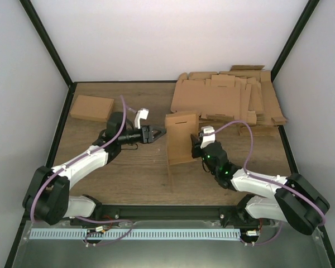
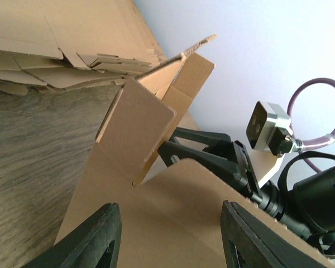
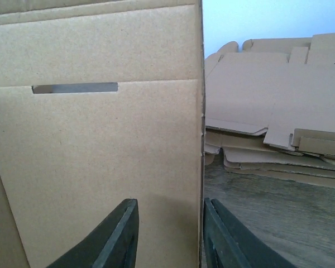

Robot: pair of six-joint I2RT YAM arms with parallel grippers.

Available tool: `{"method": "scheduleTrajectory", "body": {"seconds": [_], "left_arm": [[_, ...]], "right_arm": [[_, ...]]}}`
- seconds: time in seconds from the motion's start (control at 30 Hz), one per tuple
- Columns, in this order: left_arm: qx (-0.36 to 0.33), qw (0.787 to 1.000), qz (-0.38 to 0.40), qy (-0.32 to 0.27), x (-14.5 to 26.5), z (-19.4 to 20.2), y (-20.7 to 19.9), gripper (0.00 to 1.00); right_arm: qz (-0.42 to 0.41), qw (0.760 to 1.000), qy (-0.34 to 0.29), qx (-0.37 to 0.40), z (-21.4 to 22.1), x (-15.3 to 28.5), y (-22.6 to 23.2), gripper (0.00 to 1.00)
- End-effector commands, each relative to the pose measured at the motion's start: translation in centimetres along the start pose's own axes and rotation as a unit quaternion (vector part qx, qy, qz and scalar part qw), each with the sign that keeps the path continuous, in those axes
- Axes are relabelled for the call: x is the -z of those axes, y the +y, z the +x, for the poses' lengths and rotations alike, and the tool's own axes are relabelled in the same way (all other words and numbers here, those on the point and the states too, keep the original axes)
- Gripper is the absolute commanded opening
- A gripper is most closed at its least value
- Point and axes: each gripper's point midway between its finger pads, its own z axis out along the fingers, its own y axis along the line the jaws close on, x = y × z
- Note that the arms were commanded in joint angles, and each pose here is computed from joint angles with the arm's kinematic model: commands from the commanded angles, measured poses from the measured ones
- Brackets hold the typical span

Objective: Fold the paper box

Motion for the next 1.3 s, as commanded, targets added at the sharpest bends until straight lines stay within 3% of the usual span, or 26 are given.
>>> {"method": "scheduleTrajectory", "body": {"seconds": [0.0, 0.07, 0.2, 0.47, 0.87, 0.97, 1.03, 1.27], "left_arm": [[-0.019, 1.000, -0.005, 0.008, -0.1, -0.2, 0.0, 0.52], [-0.018, 1.000, -0.002, 0.010, -0.1, -0.2, -0.1, 0.52], [-0.024, 1.000, -0.003, 0.005, 0.1, -0.5, -0.6, 0.52], [-0.032, 0.996, -0.061, -0.058, 2.5, -2.1, -0.2, 0.54], [0.035, 0.997, -0.010, -0.066, 1.7, -2.6, 1.1, 0.55], [0.039, 0.997, 0.013, -0.069, 1.3, -3.0, 0.8, 0.67], [0.042, 0.997, 0.018, -0.069, 1.0, -3.1, 0.8, 0.69], [0.054, 0.996, 0.005, -0.077, 0.5, -3.6, 2.0, 0.61]], "right_arm": [[0.020, 0.999, -0.034, -0.001, -2.7, -0.6, 0.2, 0.31], [0.019, 0.999, -0.033, 0.000, -2.7, -0.7, 0.3, 0.24], [0.030, 0.999, -0.025, 0.005, -2.2, -1.1, 0.0, 0.01], [0.023, 0.999, -0.034, -0.001, -1.5, -0.3, -0.3, 0.01], [-0.009, 0.999, -0.053, 0.002, -1.6, 0.7, 0.2, 0.01], [-0.014, 0.998, -0.054, 0.005, -1.4, 0.7, 0.4, 0.01], [-0.017, 0.998, -0.054, 0.006, -1.4, 0.7, 0.5, 0.01], [-0.024, 0.998, -0.055, 0.008, -1.3, 0.6, 0.7, 0.01]]}}
